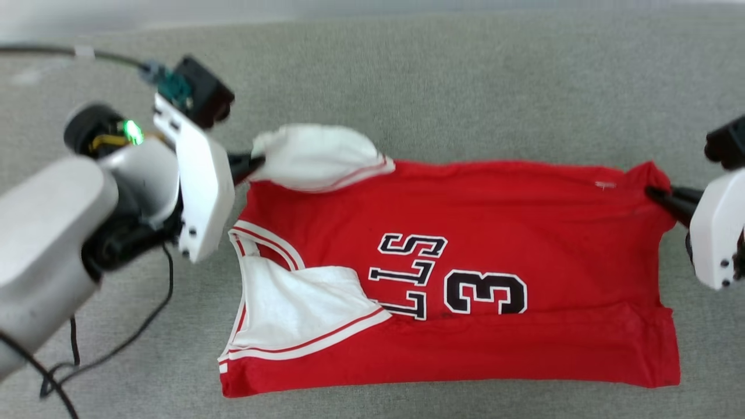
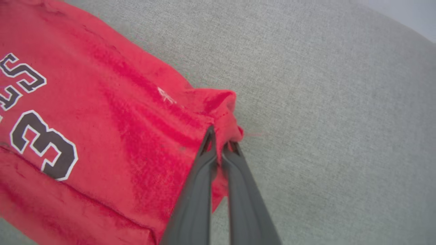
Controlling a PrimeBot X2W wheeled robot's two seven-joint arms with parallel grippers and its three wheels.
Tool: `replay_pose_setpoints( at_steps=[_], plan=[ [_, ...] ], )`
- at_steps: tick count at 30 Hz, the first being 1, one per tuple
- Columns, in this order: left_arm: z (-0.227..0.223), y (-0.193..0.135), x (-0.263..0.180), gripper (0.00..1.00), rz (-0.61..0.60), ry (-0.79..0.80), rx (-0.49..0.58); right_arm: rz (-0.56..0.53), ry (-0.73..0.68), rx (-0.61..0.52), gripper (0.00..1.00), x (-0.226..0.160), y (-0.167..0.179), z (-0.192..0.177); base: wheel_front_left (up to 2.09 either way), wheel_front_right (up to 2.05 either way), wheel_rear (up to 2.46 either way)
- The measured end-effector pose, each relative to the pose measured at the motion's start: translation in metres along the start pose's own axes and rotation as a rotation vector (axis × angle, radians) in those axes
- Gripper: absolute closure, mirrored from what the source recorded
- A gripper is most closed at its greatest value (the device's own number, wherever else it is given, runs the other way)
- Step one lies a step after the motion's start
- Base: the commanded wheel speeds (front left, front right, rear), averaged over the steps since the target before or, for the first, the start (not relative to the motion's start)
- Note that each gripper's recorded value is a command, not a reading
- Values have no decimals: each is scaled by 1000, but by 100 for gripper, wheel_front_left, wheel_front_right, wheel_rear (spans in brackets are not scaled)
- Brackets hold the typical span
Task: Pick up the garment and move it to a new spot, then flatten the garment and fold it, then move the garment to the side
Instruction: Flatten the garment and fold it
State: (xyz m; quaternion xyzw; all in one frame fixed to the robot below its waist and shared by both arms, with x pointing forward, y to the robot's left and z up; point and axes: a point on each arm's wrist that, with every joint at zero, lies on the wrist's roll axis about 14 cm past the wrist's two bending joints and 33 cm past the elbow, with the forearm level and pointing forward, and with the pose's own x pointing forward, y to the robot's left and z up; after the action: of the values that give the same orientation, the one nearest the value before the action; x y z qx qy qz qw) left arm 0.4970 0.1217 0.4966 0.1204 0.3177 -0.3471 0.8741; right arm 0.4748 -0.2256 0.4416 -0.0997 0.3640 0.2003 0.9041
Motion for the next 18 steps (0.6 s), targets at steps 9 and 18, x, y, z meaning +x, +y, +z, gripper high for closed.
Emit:
replay_pose_setpoints(
  at_steps=[9, 18],
  plan=[
    [-52, -37, -42, 100, 1, 17, -101, 32, -55, -21, 100, -37, 27, -20, 0, 0, 0],
    [-124, -75, -50, 100, -33, 126, -230, 58, -13, 40, 100, -47, 44, -67, 0, 0, 0]
  ],
)
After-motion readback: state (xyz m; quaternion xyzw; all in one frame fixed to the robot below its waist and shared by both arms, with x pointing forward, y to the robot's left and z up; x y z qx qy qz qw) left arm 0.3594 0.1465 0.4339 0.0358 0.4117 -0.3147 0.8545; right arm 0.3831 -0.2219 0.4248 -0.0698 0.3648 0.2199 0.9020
